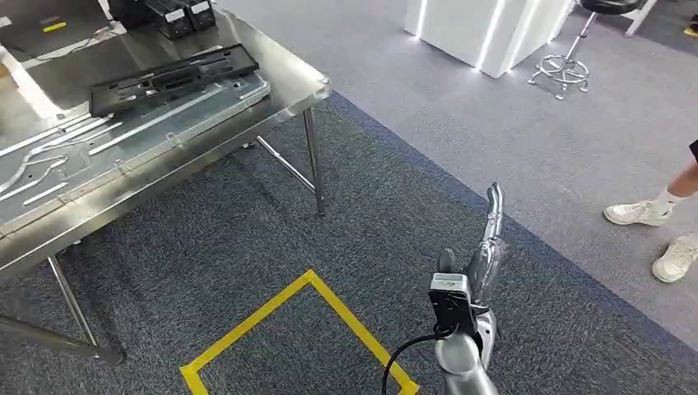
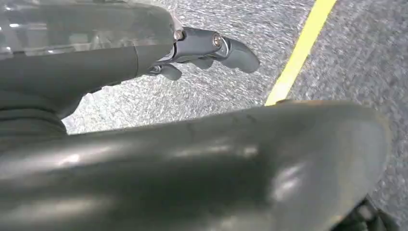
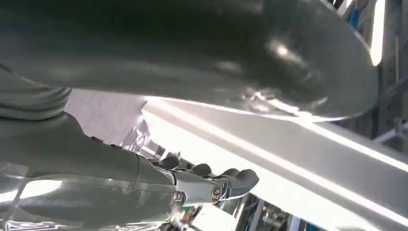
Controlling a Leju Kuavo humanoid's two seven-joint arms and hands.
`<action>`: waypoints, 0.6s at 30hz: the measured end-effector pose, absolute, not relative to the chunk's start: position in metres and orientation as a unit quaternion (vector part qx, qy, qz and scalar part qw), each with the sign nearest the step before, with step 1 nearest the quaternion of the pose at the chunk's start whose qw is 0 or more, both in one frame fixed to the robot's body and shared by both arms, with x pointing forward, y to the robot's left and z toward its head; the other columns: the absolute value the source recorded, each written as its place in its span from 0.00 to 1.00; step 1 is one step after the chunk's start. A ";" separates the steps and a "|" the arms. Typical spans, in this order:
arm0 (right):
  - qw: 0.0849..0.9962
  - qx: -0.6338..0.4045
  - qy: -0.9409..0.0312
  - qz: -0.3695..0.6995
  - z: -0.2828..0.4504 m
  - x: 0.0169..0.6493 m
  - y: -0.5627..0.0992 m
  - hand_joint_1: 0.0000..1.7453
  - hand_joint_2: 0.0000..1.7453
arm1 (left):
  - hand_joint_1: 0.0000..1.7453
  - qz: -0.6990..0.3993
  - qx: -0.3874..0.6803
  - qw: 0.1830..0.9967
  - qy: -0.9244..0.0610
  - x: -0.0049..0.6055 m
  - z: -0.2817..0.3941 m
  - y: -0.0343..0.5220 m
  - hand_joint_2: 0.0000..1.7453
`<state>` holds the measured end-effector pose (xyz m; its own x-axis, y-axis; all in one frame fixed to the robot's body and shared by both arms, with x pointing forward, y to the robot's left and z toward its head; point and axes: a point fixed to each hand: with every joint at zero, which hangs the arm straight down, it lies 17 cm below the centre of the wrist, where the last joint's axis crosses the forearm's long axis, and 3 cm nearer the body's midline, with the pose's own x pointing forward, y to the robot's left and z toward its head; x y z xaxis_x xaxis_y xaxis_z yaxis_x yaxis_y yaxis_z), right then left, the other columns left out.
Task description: Take the parts from the cabinet and place them on the table.
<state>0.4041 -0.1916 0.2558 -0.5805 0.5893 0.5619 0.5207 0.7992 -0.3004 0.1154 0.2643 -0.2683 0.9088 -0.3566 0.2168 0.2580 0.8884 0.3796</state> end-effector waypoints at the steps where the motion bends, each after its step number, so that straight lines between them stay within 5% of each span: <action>1: 0.334 -0.313 -0.887 0.051 0.256 0.405 -0.192 0.00 0.00 | 0.00 -0.160 0.174 0.961 -0.141 0.115 -0.268 0.264 0.00; 18: 0.407 -0.309 -0.860 0.007 0.222 0.420 -0.223 0.00 0.00 | 0.00 -0.173 0.170 0.959 -0.144 0.113 -0.269 0.263 0.00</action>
